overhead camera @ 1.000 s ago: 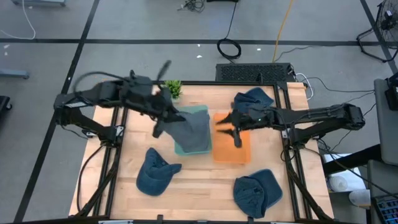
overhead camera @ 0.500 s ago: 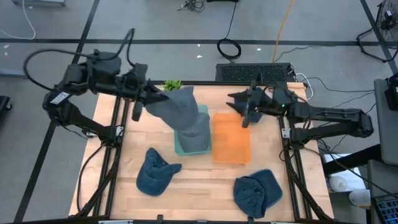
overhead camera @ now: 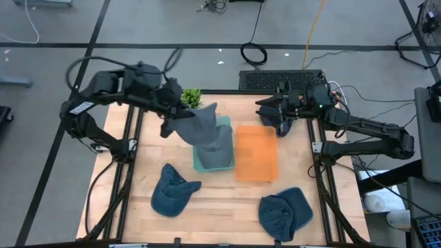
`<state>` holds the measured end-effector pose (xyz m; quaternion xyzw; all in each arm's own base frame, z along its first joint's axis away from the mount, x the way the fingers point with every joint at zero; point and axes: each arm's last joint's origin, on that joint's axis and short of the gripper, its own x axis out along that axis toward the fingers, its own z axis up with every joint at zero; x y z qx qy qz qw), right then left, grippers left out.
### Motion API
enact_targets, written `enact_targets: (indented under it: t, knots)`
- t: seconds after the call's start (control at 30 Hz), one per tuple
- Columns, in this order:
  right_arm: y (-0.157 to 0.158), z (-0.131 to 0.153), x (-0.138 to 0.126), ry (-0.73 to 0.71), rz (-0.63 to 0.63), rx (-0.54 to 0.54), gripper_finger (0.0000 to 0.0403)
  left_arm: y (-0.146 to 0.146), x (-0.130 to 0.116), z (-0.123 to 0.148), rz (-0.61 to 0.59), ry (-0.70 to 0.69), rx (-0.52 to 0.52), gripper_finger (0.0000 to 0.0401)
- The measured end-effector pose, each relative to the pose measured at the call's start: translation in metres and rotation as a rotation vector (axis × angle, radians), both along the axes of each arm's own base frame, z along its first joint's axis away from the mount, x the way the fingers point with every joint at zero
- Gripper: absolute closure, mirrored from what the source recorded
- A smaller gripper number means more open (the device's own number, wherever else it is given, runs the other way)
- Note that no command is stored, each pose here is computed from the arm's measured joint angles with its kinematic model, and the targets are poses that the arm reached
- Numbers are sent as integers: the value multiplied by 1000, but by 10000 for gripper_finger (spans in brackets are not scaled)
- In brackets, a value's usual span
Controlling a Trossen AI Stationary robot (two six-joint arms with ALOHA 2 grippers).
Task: Pick & Place hat
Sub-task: Put the gray cap into the green bin
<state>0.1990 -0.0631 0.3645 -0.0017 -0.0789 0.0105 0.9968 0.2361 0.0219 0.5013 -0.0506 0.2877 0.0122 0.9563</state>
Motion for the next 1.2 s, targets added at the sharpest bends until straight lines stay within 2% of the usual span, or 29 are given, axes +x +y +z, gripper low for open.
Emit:
enact_targets:
  t: [0.27, 0.83, 1.2]
  knots:
    - [-11, 8, -9, -64, 125, 8, 261, 1, 15, -9, 33, 37, -55, 386]
    - [-21, 8, -13, -58, 99, 20, 261, 0, 15, -8, 42, 39, -53, 386]
    - [-21, 8, -13, -57, 99, 20, 261, -5, 14, -10, 52, 57, -96, 386]
